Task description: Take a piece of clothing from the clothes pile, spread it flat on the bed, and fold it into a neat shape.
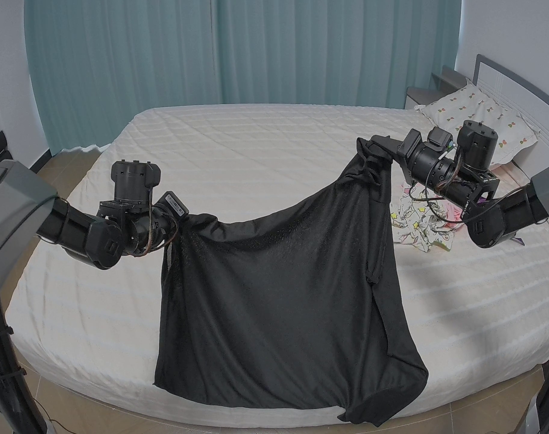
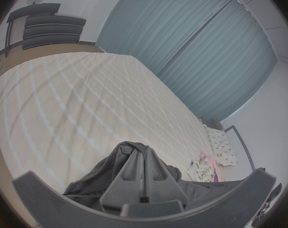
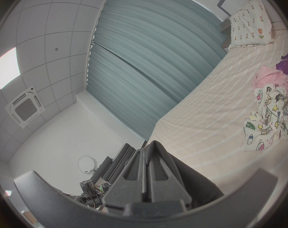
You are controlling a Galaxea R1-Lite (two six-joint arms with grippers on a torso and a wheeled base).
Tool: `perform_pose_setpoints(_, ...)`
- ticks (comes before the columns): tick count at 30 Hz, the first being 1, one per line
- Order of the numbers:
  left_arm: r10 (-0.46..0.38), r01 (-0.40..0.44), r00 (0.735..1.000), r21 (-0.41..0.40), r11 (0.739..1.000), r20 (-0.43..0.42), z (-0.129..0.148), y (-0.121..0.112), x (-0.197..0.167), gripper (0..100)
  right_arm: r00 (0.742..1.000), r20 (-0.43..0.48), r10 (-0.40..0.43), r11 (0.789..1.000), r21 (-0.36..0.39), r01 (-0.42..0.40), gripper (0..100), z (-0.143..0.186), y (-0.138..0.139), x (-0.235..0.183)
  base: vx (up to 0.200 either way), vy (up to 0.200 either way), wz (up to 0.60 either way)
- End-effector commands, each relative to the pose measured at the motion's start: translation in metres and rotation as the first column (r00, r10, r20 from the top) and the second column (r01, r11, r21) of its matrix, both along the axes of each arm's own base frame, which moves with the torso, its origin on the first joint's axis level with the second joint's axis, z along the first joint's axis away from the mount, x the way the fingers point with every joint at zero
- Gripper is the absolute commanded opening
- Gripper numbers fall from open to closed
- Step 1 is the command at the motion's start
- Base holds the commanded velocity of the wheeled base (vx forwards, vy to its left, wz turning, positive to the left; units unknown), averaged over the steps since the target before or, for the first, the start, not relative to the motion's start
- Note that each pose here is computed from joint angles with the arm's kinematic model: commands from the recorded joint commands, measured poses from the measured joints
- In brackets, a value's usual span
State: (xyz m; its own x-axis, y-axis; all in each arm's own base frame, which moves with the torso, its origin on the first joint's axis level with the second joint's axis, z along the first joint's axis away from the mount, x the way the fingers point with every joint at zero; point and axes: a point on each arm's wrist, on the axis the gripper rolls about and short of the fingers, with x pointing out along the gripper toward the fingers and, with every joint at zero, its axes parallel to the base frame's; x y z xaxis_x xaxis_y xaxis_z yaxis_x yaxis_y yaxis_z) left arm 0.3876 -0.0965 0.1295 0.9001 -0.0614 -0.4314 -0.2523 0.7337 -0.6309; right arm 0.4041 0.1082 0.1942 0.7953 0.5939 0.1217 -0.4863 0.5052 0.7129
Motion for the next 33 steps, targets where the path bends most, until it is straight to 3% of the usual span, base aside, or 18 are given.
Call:
perform_pose_setpoints(1, 0.016, -0.016, 0.998, 0.014, 1.0, -0.053, -0.032, 0.001, 0.022, 0, 0.998, -0.047, -0.037, 0.999, -0.01, 0.037, 0, -0.03, 0.005, 0.024, 0.0, 0.0, 0.0)
perform_pose_setpoints(9, 0.059, -0.059, 0.997, 0.005, 0.998, -0.056, -0.056, 0.006, 0.054, 0, 0.982, -0.076, -0.172, 0.985, -0.012, 0.172, 0, -0.061, 0.017, 0.061, 0.0, 0.0, 0.0)
perform_pose_setpoints(13, 0.069, -0.068, 0.994, 0.009, 0.998, -0.084, -0.071, 0.01, 0.059, 0, 0.976, -0.094, -0.198, 0.98, -0.028, 0.196, 0, -0.08, 0.024, 0.073, 0.0, 0.0, 0.0)
perform_pose_setpoints(14, 0.072, -0.071, 0.993, 0.01, 0.997, -0.089, -0.074, 0.011, 0.06, 100, 0.975, -0.1, -0.198, 0.98, -0.034, 0.196, 100, -0.085, 0.026, 0.075, 0.0, 0.0, 0.0)
perform_pose_setpoints(21, 0.102, -0.101, 0.986, 0.016, 0.995, -0.13, -0.105, 0.017, 0.076, 100, 0.956, -0.123, -0.264, 0.964, -0.076, 0.257, 100, -0.118, 0.031, 0.1, 0.0, 0.0, 0.0)
perform_pose_setpoints(26, 0.156, -0.154, 0.981, 0.026, 0.988, -0.115, -0.109, 0.03, 0.085, 100, 0.892, -0.187, -0.412, 0.906, -0.189, 0.379, 100, -0.148, 0.02, 0.117, 0.0, 0.0, 0.0)
perform_pose_setpoints(33, 0.158, -0.156, 0.981, 0.025, 0.987, -0.112, -0.096, 0.032, 0.076, 100, 0.845, -0.243, -0.476, 0.862, -0.32, 0.393, 100, -0.158, 0.009, 0.114, 0.0, 0.0, 0.0)
